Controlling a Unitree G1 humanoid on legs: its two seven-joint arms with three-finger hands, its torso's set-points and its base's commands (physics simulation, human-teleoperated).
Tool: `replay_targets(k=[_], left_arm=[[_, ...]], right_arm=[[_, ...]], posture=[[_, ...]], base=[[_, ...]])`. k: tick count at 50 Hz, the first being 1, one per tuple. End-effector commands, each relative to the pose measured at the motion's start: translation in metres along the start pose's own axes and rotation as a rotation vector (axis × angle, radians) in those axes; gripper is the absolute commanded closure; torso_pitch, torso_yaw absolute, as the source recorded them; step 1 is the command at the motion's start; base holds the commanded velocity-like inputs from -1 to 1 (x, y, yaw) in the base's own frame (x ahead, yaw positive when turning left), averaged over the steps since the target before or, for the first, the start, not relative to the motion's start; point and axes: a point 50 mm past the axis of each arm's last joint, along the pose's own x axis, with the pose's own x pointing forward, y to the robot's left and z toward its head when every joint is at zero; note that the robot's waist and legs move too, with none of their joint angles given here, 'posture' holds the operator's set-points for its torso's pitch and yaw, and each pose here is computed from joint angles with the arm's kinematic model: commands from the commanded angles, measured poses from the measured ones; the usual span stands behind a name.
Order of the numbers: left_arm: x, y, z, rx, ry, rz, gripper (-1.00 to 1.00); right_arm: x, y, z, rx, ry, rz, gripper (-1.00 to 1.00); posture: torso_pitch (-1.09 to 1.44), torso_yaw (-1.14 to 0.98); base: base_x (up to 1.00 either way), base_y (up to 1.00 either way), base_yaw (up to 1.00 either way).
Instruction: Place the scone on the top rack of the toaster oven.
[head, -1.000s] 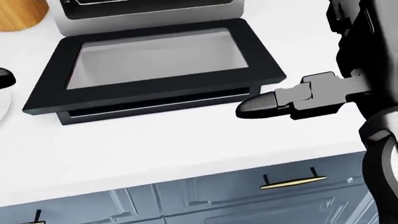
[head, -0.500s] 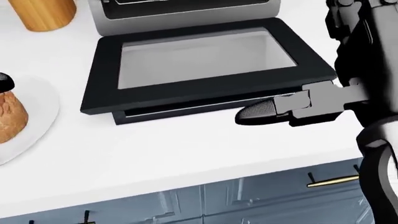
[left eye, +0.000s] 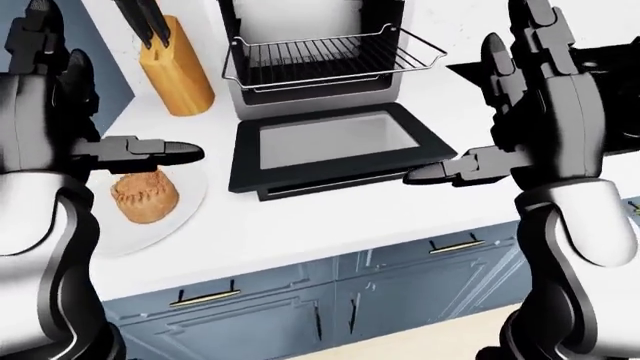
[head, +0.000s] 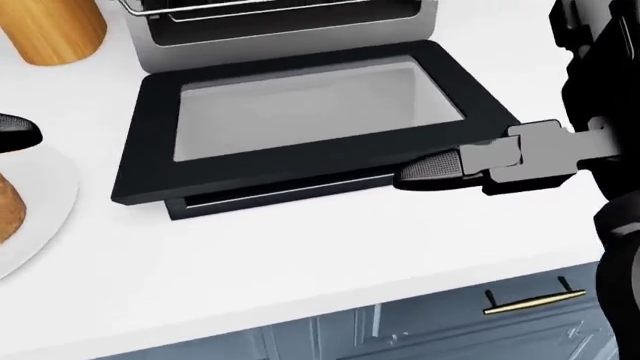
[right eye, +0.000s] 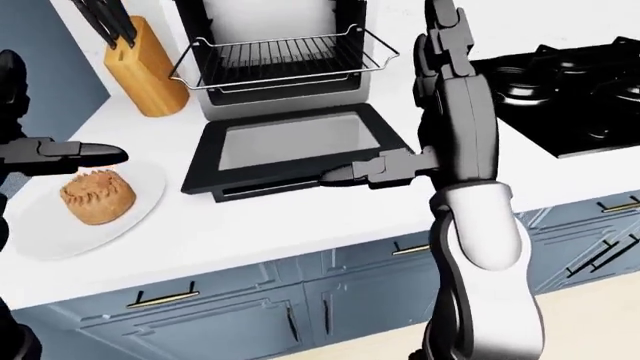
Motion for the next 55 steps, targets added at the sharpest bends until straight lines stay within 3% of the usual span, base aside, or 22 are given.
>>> replay_targets(k=[1,32,55], left_arm=[[0.0009,0.0049,0.0119,0.014,-0.061,0.031,-1.00],[-0.0043,0.0103,0.0131,0.024,-0.059,0.046,-1.00],[-0.0038,0.0087,0.0120,0.032,-0.058,0.041,-1.00]], right_arm=[[0.0013,0.0027,0.0073,0.001,-0.053,0.011,-1.00],[-0.0037,0.0023,0.0071,-0.009,-0.054,0.000,-1.00],[-0.0053,-0.0001,0.0047,-0.023,-0.043,-0.021,-1.00]], posture=[[0.00,0.00],[0.00,0.00],[0.00,0.00]], base=[[0.27,0.00,0.00],[0.07,0.00,0.00],[0.00,0.00,0.41]])
